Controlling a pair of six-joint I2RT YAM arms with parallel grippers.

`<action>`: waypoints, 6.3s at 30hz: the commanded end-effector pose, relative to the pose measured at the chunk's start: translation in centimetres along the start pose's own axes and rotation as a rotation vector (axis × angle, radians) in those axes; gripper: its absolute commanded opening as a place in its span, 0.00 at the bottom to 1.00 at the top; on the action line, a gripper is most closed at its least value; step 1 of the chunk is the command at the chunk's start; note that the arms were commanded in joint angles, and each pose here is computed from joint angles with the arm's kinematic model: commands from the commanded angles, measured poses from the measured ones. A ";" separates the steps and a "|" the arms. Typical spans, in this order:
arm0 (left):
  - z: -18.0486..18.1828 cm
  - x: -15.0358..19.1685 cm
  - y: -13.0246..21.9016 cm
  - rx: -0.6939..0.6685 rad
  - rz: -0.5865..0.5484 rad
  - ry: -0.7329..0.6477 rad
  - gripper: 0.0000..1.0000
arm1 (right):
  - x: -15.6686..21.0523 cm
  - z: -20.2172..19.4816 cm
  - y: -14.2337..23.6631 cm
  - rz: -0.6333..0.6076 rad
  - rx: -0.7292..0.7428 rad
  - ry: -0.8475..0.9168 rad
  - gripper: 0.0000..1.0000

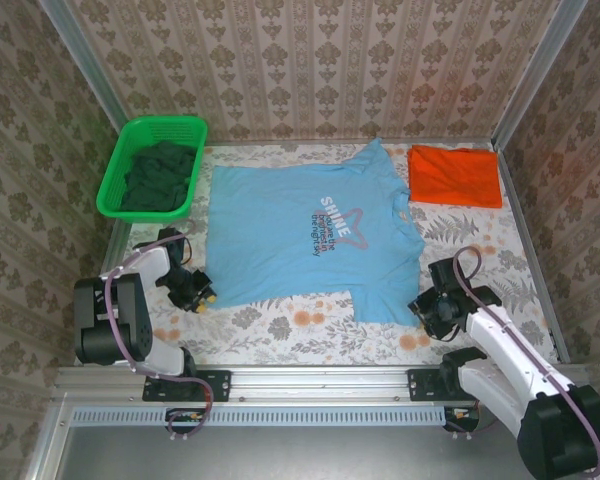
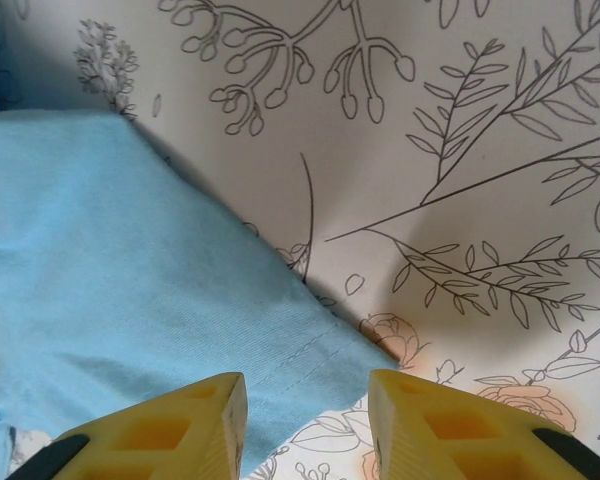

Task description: Fold and stack the t-shirts

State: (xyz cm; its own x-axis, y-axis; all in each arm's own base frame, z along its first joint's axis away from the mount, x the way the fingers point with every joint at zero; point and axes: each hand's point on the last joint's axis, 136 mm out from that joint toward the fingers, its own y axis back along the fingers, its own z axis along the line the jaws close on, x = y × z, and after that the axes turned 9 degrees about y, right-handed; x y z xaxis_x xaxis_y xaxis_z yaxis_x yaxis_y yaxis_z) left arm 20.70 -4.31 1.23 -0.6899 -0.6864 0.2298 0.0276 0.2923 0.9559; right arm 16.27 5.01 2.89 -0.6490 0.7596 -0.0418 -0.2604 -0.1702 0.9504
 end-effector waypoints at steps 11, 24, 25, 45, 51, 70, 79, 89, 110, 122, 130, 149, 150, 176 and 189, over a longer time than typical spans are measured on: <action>-2.0 -1.6 -0.9 0.068 -0.032 -0.058 0.22 | 0.5 -1.7 -1.4 0.023 0.081 -0.001 0.37; -2.1 -1.7 -0.9 0.065 -0.035 -0.055 0.13 | 0.0 -1.3 -2.3 0.025 0.103 0.033 0.16; -2.0 -1.7 -0.9 0.062 -0.036 -0.056 0.12 | 0.0 -1.2 -2.3 0.028 0.105 0.038 0.12; 1.6 0.3 2.1 -0.078 -0.106 -0.056 0.00 | 5.7 -2.7 3.2 0.074 0.142 0.204 0.00; 2.5 0.7 2.3 -0.101 -0.109 -0.008 0.00 | 5.4 -3.3 4.6 0.056 0.156 0.210 0.00; -5.1 -3.1 7.3 0.085 -0.161 -0.009 0.00 | -1.6 12.1 6.3 -0.086 -0.017 0.402 0.00; -10.9 -7.3 9.3 0.153 -0.189 0.010 0.00 | -9.5 20.3 4.5 -0.133 -0.046 0.438 0.00; -12.7 -9.9 7.0 0.116 -0.140 0.035 0.03 | -14.6 26.5 -1.0 -0.101 0.026 0.530 0.00; -13.9 -10.4 10.6 0.111 -0.291 -0.076 0.49 | -18.9 26.9 -0.7 -0.070 0.056 0.549 0.63; -16.9 -2.6 5.9 0.141 -0.186 -0.392 0.31 | -11.3 18.7 -2.1 0.080 -0.171 0.393 0.28; -12.8 -5.4 0.4 -0.051 -0.160 -0.379 0.31 | -11.4 13.9 -5.6 0.098 -0.066 0.312 0.26; -0.8 0.4 0.4 -0.172 -0.117 -0.169 0.32 | -1.4 3.2 -3.1 0.234 0.002 0.223 0.33; -0.4 0.7 0.5 -0.165 -0.119 -0.149 0.33 | -1.2 2.8 -2.7 0.226 0.006 0.224 0.36; -15.6 10.5 1.7 0.044 -0.081 -0.854 0.43 | 0.0 11.4 -3.1 0.208 -0.099 0.438 0.34; -10.1 7.6 -0.8 -0.081 -0.095 -0.749 0.43 | 0.4 11.7 -4.2 0.222 -0.060 0.471 0.30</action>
State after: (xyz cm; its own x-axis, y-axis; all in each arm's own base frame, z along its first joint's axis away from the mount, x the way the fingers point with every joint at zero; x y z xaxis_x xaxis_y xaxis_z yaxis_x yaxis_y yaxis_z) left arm 22.75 -17.43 3.77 -0.9987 -0.0497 0.0091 -0.0014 0.2073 0.9783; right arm 24.85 13.40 2.38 -0.9371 0.3477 0.0318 -0.1032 -0.3628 0.9261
